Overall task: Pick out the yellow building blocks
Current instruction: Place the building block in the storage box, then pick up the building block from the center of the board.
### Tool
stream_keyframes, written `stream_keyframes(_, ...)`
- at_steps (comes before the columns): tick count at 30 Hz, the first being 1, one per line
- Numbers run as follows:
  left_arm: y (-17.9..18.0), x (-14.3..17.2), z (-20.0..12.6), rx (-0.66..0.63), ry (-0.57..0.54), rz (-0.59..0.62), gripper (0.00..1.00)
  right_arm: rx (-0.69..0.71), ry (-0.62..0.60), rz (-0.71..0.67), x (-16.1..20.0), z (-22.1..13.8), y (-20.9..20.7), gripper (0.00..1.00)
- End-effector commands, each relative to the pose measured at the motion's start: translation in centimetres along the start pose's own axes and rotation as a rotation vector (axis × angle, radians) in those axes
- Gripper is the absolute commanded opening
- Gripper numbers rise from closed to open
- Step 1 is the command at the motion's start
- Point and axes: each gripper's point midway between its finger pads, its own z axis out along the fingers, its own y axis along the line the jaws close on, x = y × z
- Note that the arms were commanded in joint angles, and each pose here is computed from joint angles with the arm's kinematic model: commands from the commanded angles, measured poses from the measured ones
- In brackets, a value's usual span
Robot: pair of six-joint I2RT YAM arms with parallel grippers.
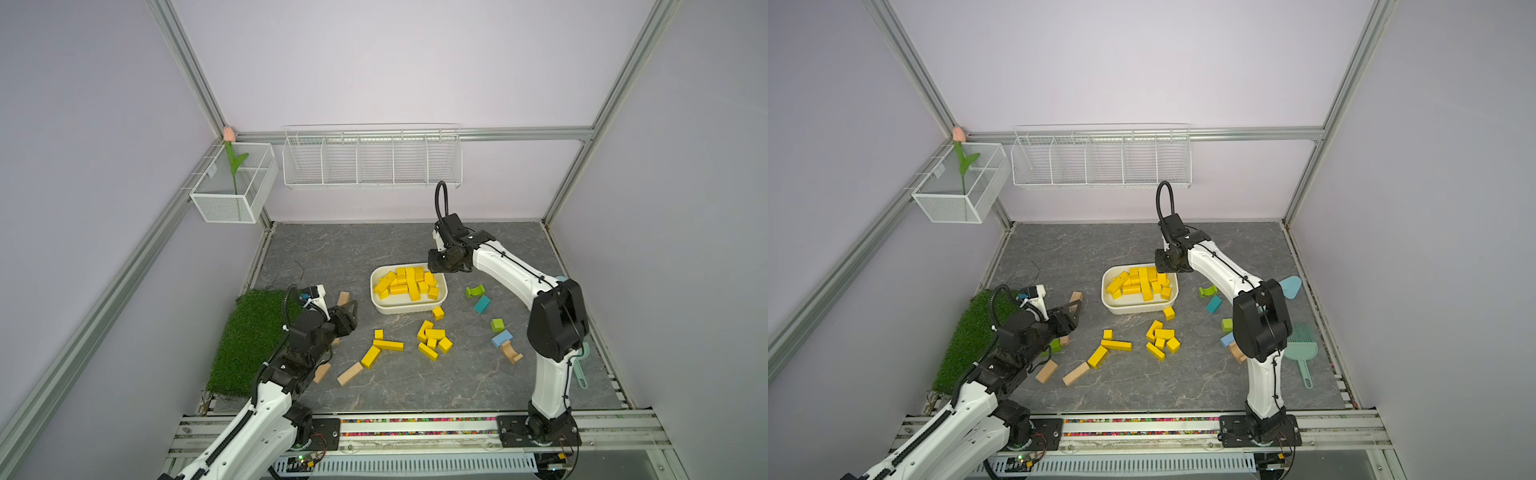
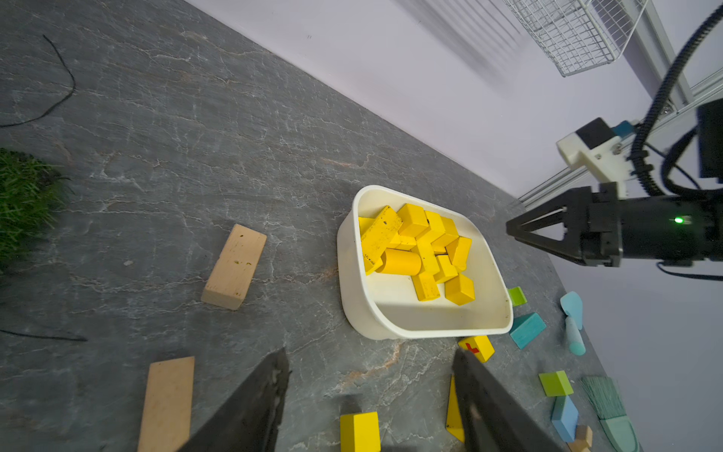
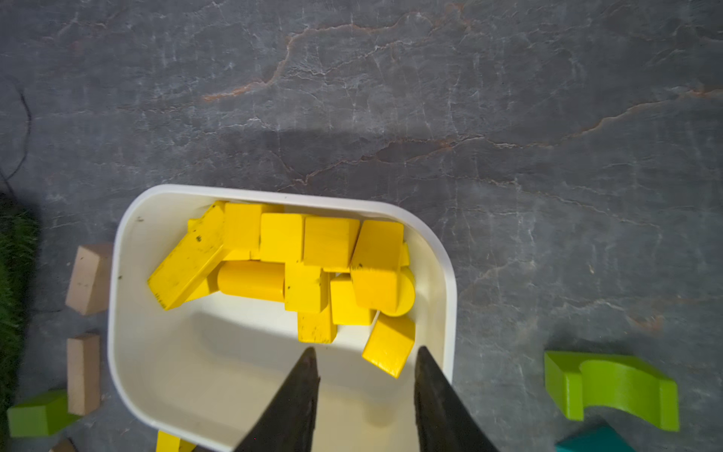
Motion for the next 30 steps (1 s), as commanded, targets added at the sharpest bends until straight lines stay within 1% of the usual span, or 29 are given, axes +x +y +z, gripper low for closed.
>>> stream_keyframes(1,0.2,0.0,0.0,-0.003,-0.003,-0.017,0.69,-0.023,-0.014,0.022,1.4,-2.0,-0.3,0.42)
stream_keyframes(5,0.3,0.0,0.0,-0.005,-0.002,-0.021,0.69,-0.027,-0.021,0.041,4.1,-3.6,-1.1,0.42)
stream_keyframes(8,0.3,0.0,0.0,-0.007,-0.002,-0.02,0.69,-0.038,-0.02,0.052,6.4,-4.1,-1.4,0.42)
stream_keyframes(12,0.3,0.0,0.1,-0.009,-0.001,-0.023,0.69,-0.04,-0.019,0.037,9.2,-3.8,-1.3,0.42)
stream_keyframes(15,0.3,0.0,0.1,-0.011,0.001,-0.024,0.69,-0.034,-0.022,0.027,10.9,-3.1,-1.4,0.42)
stream_keyframes(17,0.3,0.0,0.2,-0.014,0.005,-0.024,0.69,-0.057,-0.015,0.018,11.8,-2.3,-1.1,0.42)
stream_keyframes(20,0.4,0.0,0.3,-0.018,0.009,-0.025,0.68,-0.057,-0.004,-0.004,12.8,-1.4,-0.9,0.41)
stream_keyframes(23,0.4,0.1,0.4,-0.024,0.015,-0.027,0.68,-0.056,-0.011,0.002,13.4,-0.7,-1.1,0.41)
stream_keyframes(28,0.6,0.1,0.5,-0.033,0.014,-0.03,0.68,-0.041,-0.072,0.014,13.4,-1.7,-1.7,0.42)
stream_keyframes(30,0.5,0.0,0.5,-0.031,0.015,-0.031,0.68,-0.034,-0.082,0.026,14.0,-1.6,-2.2,0.42)
